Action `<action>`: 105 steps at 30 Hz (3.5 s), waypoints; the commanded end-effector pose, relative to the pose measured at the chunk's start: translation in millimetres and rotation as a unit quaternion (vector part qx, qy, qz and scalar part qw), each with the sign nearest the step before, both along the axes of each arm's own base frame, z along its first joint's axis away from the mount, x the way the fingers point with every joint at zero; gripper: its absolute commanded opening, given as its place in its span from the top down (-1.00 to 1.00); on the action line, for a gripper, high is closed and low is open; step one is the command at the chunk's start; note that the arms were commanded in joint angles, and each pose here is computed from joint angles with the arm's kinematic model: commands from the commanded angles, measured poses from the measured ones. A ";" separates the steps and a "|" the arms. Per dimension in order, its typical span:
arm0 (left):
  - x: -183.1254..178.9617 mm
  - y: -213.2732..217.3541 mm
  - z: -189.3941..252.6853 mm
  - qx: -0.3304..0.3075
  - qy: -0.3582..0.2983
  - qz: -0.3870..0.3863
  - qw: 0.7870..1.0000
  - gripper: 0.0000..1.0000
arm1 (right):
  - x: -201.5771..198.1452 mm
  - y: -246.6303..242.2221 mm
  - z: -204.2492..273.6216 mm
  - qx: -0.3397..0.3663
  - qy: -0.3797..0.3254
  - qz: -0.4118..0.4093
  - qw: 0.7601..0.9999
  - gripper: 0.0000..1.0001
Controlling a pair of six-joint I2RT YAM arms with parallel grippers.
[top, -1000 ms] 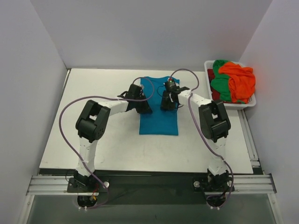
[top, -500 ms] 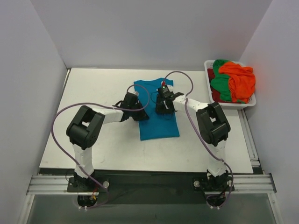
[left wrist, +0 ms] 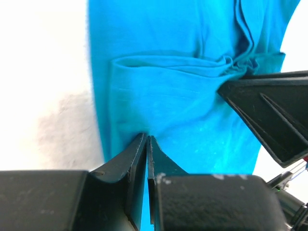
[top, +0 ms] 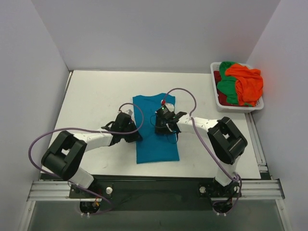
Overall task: Fold and stack the t-shirts
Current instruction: Fold the folded rectangular tshirt in 1/3 of the way, then grab one side of the 2/3 rectangular tshirt with both arms, then fold the long partially folded tshirt into a neat square
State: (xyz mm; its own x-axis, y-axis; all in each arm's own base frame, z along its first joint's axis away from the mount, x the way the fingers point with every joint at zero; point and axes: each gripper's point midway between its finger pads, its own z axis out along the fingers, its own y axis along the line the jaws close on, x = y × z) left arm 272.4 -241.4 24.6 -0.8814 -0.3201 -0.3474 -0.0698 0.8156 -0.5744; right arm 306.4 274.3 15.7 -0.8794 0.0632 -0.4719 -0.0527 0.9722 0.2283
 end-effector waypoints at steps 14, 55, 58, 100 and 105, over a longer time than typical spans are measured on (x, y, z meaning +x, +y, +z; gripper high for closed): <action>-7.3 28.6 51.6 0.020 -0.057 0.007 0.998 0.49 | -11.1 -56.2 48.1 0.180 0.053 -0.017 0.982 0.13; -149.8 43.3 -16.9 0.011 0.050 -0.008 0.999 -0.08 | -169.2 -104.5 -19.8 0.191 0.083 -0.116 0.971 0.20; -152.5 40.1 -17.9 0.011 0.052 -0.011 0.999 -0.03 | -170.7 -101.7 -22.3 0.196 0.086 -0.116 0.970 0.29; -157.4 20.5 69.3 -0.016 -0.037 -0.059 0.997 1.00 | -185.8 -83.5 49.3 0.188 0.015 -0.034 0.982 1.00; -146.1 11.7 103.7 -0.033 -0.067 -0.060 0.995 1.00 | -172.3 -76.9 74.0 0.183 -0.012 -0.025 0.983 1.00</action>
State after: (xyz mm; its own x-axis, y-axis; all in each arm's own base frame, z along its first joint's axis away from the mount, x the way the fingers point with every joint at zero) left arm 118.6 -227.4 103.1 -0.8836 -0.2406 -0.4017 0.0705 0.7798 -0.6220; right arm 125.1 204.5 80.4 -0.8811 0.2897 -0.3739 -0.0042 0.7857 0.6186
